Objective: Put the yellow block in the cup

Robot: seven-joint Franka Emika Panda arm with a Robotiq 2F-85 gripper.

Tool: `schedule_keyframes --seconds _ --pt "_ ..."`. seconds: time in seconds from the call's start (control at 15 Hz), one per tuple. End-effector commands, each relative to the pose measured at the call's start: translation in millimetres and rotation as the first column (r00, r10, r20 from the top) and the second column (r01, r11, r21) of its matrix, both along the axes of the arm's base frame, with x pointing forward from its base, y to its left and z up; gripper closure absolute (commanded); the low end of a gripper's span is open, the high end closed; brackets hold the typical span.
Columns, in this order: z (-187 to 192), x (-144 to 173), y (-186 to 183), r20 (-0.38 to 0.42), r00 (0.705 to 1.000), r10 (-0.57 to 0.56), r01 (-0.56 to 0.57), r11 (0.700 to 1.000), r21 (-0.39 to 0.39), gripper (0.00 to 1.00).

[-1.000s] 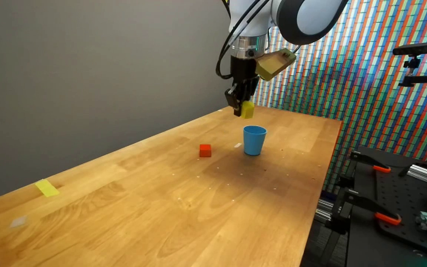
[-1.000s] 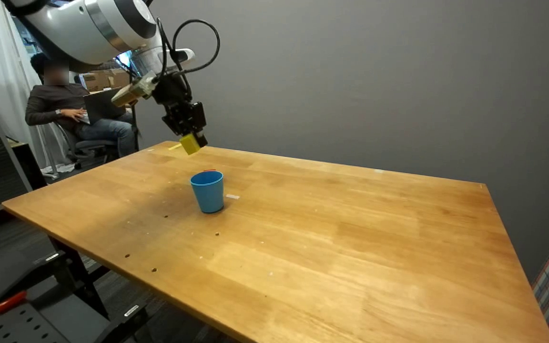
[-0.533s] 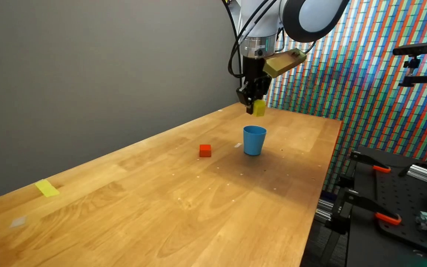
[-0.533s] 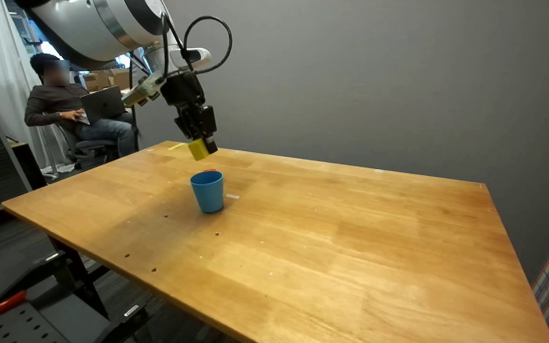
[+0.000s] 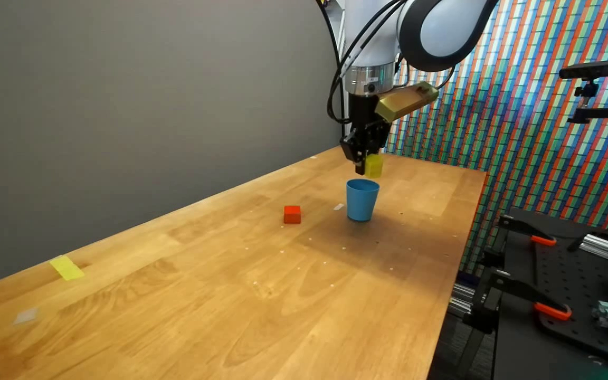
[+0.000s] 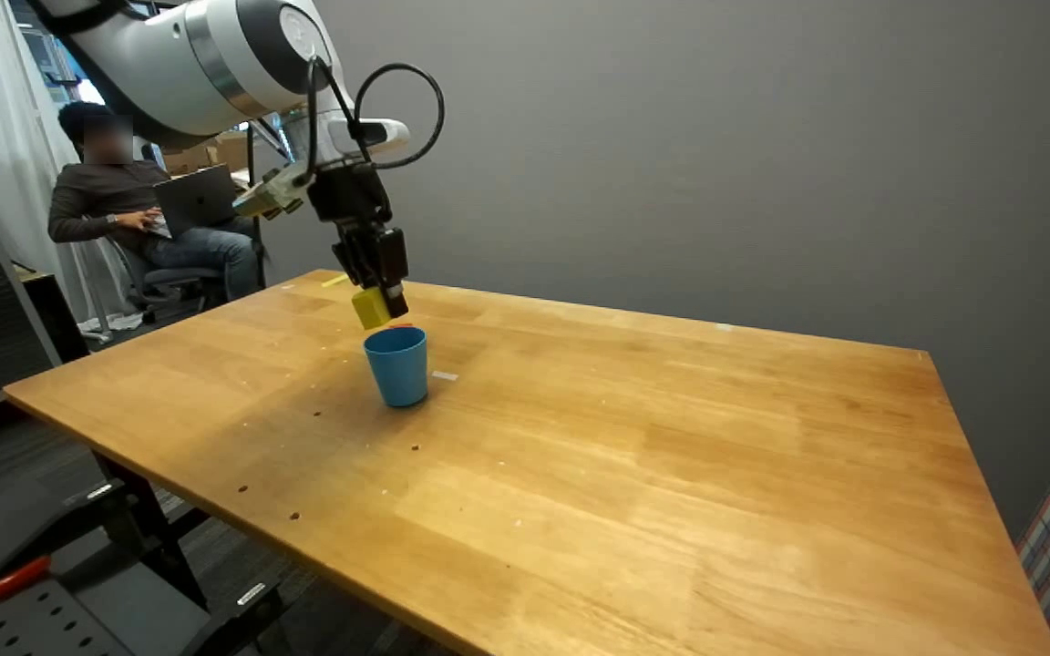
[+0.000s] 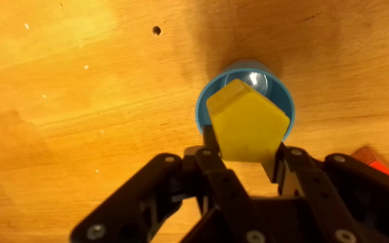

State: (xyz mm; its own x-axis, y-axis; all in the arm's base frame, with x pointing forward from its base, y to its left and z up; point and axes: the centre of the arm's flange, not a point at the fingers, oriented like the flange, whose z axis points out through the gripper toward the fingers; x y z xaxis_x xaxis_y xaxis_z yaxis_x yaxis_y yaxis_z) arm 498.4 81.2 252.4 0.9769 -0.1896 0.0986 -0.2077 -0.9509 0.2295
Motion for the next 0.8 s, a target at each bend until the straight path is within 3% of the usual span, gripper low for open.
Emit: schedule_keyframes --seconds 0.0,0.33,0.4,0.47,0.73 --pt "-2.2 6.1 6.0 0.015 0.999 0.039 -0.039 0.999 0.02 0.77" --pt "-5.0 11.3 3.1 0.034 0.998 0.056 -0.057 0.998 0.026 0.77" --pt "-5.2 11.5 2.8 0.035 0.998 0.056 -0.058 0.998 0.032 0.4" --pt "-5.6 11.4 2.1 0.036 0.997 0.062 -0.063 0.998 0.029 0.39" --pt "4.1 7.0 4.1 0.047 0.995 0.085 -0.086 0.996 0.016 0.1"
